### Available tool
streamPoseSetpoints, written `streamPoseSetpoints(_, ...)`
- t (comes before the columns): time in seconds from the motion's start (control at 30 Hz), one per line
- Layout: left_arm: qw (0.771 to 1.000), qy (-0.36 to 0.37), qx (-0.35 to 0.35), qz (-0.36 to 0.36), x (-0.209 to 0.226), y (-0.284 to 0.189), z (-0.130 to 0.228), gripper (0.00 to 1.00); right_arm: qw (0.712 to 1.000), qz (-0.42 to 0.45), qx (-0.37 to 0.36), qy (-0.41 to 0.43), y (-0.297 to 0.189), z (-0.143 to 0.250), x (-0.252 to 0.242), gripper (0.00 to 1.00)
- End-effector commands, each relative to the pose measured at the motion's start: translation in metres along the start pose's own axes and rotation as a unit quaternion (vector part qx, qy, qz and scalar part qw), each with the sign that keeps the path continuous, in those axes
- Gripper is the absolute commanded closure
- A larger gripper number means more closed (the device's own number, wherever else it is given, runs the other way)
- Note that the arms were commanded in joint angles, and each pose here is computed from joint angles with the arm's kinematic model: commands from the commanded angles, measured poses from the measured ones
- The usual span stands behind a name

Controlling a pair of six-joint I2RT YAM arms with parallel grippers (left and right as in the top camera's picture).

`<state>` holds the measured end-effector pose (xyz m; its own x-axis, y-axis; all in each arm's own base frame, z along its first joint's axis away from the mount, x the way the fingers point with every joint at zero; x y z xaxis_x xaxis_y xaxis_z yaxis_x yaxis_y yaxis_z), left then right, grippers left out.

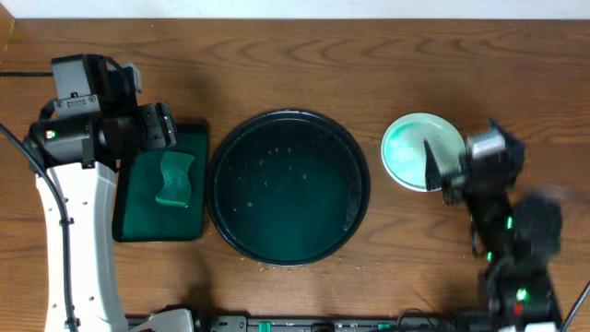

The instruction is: Clean dirty plates on tray and stack at the side

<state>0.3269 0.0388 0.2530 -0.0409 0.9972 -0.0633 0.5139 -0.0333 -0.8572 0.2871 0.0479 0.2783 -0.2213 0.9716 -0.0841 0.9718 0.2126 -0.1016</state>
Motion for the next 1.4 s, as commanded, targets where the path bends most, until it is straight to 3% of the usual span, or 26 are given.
streamPoseSetpoints(0.0, 1.0, 0.0, -0.002, 0.002, -0.001, -0.002, -0.001, 0.23, 1.0, 0.012, -0.013, -0.016, -0.018, 0.041, -0.001, 0.01)
streamPoseSetpoints(0.43, 1.0, 0.0, -0.002, 0.002, -0.001, -0.002, -0.001, 0.23, 0.998, -0.009, -0.053, -0.023, -0.039, 0.105, 0.016, 0.01)
streamPoseSetpoints(1.37, 1.0, 0.0, -0.002, 0.002, -0.001, -0.002, -0.001, 0.23, 1.0, -0.012, -0.023, -0.017, -0.043, 0.121, 0.018, 0.01)
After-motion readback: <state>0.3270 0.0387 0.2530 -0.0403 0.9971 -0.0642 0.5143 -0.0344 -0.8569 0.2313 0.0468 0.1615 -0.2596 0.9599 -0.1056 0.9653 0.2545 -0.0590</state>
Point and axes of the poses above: each gripper's point midway between its finger pads, its own y axis out along the fingers, its own x axis along the line the jaws close on, z = x × y, the point moved 1 cm from there along -y, back along the fingers, and after that the axes turned 9 degrees about y, right-handed, at the moved point
